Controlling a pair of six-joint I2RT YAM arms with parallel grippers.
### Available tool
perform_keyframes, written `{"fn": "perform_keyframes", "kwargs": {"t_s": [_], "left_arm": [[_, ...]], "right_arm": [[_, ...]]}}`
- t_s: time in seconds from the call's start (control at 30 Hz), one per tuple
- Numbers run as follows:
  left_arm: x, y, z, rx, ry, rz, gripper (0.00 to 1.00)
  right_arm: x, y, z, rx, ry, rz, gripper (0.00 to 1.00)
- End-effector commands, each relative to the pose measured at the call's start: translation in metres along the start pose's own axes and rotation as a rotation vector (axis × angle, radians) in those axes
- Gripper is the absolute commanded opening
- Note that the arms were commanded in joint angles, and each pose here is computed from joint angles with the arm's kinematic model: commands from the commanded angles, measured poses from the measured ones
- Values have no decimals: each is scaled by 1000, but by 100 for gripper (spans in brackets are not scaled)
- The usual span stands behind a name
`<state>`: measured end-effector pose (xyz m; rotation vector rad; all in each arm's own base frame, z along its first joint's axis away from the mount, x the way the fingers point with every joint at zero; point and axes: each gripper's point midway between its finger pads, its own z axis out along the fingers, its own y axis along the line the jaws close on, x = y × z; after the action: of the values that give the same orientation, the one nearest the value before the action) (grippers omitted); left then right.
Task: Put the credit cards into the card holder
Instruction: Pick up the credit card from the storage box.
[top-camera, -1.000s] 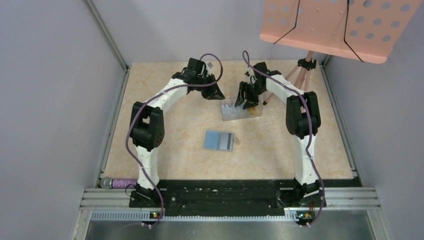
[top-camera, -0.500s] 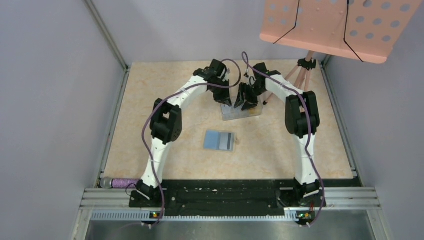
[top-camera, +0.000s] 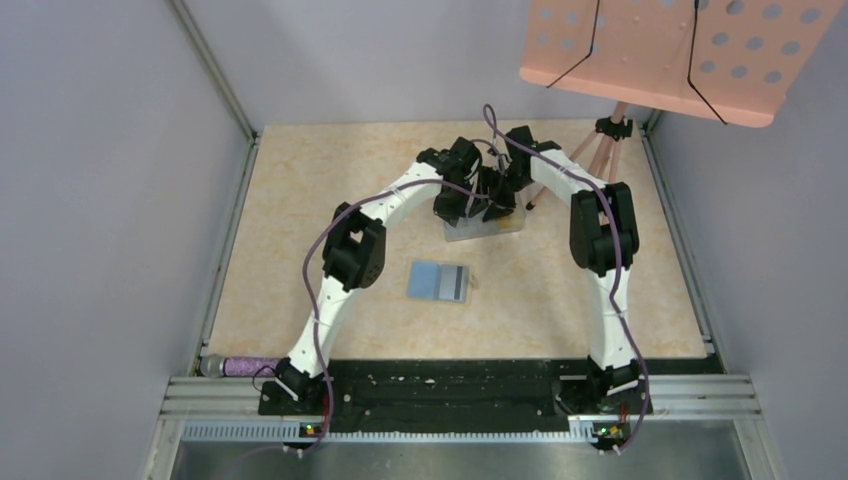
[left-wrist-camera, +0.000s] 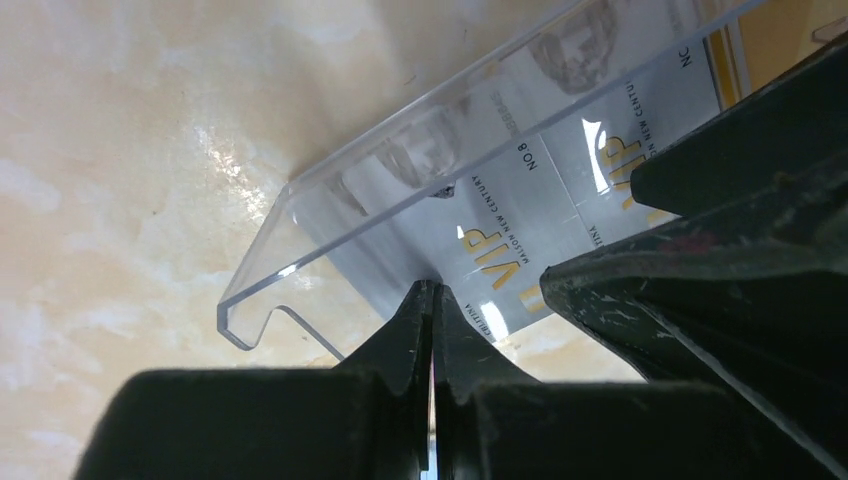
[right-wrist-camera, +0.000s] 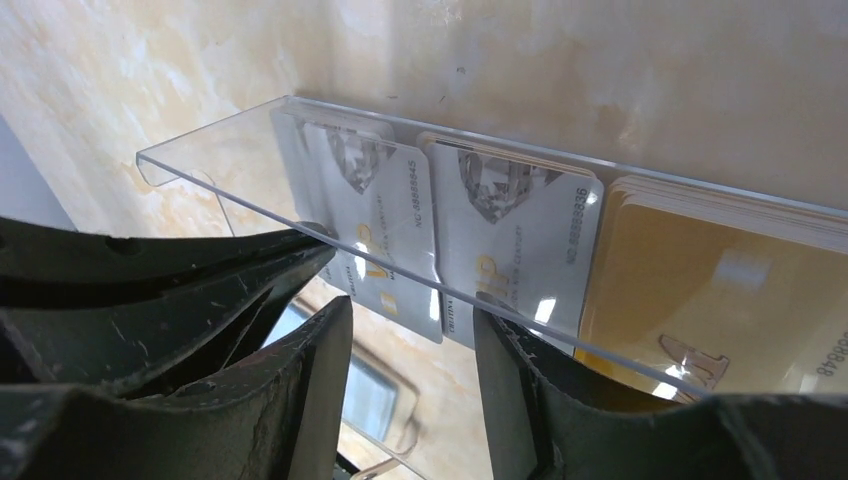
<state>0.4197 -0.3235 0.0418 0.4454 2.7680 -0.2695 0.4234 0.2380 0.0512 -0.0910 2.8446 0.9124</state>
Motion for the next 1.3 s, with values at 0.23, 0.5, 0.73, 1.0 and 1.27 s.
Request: {"fn": "perform_keyframes", "kwargs": {"t_s": [0.23, 0.5, 0.73, 1.0, 1.27], "left_arm": [[15, 7, 14, -66, 62, 91, 0], [15, 2, 15, -40, 66, 87, 0], [19, -6, 16, 5, 82, 84, 0], [21, -6, 17, 7, 88, 79, 0], [19, -7, 11, 7, 82, 74, 0]], "right_arm": [[16, -8, 30, 27, 78, 41, 42], [23, 0, 41, -46, 118, 68, 40], [24, 20, 43, -178, 119, 102, 32], [15, 15, 34, -116, 61, 74, 30], [14, -16, 30, 72, 42, 21, 34]]}}
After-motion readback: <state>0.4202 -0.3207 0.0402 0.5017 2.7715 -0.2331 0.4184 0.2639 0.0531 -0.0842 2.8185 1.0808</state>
